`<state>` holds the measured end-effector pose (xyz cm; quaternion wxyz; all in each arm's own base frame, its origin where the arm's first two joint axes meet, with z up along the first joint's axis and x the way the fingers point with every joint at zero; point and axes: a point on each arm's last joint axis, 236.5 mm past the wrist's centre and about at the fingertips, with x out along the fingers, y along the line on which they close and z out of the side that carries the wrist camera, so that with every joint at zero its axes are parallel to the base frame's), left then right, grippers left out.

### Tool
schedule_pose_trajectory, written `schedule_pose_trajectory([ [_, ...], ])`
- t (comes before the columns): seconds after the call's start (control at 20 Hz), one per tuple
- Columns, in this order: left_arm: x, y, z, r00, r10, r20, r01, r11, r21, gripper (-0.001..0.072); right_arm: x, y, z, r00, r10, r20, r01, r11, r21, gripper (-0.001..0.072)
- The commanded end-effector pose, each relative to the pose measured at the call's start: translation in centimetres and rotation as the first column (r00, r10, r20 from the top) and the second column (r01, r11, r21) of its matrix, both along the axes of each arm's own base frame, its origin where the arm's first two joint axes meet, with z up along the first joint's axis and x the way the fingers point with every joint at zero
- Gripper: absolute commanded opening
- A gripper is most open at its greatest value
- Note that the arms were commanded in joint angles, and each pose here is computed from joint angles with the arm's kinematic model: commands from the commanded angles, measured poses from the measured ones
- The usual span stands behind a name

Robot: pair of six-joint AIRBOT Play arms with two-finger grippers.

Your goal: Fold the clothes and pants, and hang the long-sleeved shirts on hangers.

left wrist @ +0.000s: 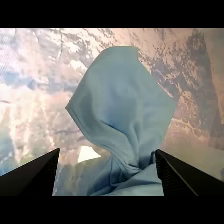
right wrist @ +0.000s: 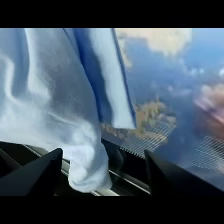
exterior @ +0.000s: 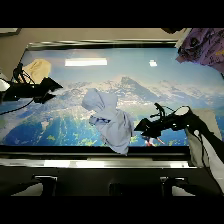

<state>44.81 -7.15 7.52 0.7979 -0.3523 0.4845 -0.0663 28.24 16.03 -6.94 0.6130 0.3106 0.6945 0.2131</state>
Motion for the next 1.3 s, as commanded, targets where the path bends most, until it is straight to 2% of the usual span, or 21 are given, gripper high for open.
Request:
schedule_pose_trajectory([
  [0.0,0.1,0.1,-0.2,1.0,0.001,-0.003,-0.001,1.0,0.001,0.0712,0.2,1.0,-1.9,0.999,-0.028,-0.018,0.028,1.0,0.002,0.056],
  [0.05,0.1,0.1,-0.2,1.0,0.002,-0.003,-0.002,1.0,0.001,0.0713,0.4,0.9,-2.3,0.999,-0.045,-0.031,0.045,0.999,0.0,0.0532],
  [0.25,0.1,0.1,-0.2,1.0,0.001,-0.003,-0.001,1.0,0.001,0.0713,1.4,0.5,-3.6,0.995,-0.092,-0.027,0.092,0.995,-0.026,0.0513],
  [0.4,0.1,0.1,-0.2,1.0,0.002,-0.002,-0.002,1.0,0.002,0.0713,2.1,0.5,-3.9,0.99,-0.137,-0.027,0.136,0.99,-0.031,0.0382],
  [0.45,0.1,0.2,-0.2,1.0,0.003,0.0,-0.003,1.0,0.003,0.0713,2.2,0.7,-3.8,0.988,-0.151,-0.041,0.151,0.988,-0.019,0.0376],
  [0.5,0.2,0.2,-0.2,1.0,0.006,0.001,-0.006,1.0,0.006,0.0713,2.3,0.9,-3.7,0.986,-0.16,-0.046,0.16,0.987,-0.008,0.033],
  [0.7,0.5,0.3,-1.5,1.0,0.007,-0.025,-0.007,1.0,0.003,0.0713,2.0,1.0,-3.8,0.985,-0.16,-0.065,0.16,0.987,-0.005,0.0271],
  [0.75,0.6,0.3,-2.0,0.999,0.007,-0.037,-0.007,1.0,0.002,0.0713,1.9,1.0,-3.8,0.986,-0.155,-0.067,0.154,0.988,-0.006,0.0208],
  [0.8,0.6,0.3,-2.7,0.999,0.007,-0.052,-0.007,1.0,0.0,0.0713,1.9,1.0,-3.8,0.988,-0.143,-0.058,0.143,0.99,-0.003,0.0095],
  [0.85,0.7,0.3,-3.5,0.998,0.007,-0.07,-0.008,1.0,-0.002,0.0713,1.8,1.1,-3.7,0.99,-0.133,-0.051,0.133,0.991,0.003,0.0036],
  [0.95,1.2,0.2,-5.3,0.995,0.006,-0.097,-0.006,1.0,-0.004,0.0713,1.8,1.0,-3.5,0.993,-0.114,-0.036,0.114,0.993,0.004,0.0035],
  [1.1,2.1,-1.8,-8.1,0.993,-0.071,-0.091,0.068,0.997,-0.027,0.0713,1.8,0.5,-3.0,0.996,-0.094,-0.001,0.094,0.995,-0.018,0.0035],
  [1.25,3.2,-2.9,-11.8,0.99,-0.06,-0.128,0.051,0.996,-0.068,0.0713,1.8,-0.3,-2.7,0.997,-0.062,0.041,0.065,0.996,-0.061,0.0035],
])
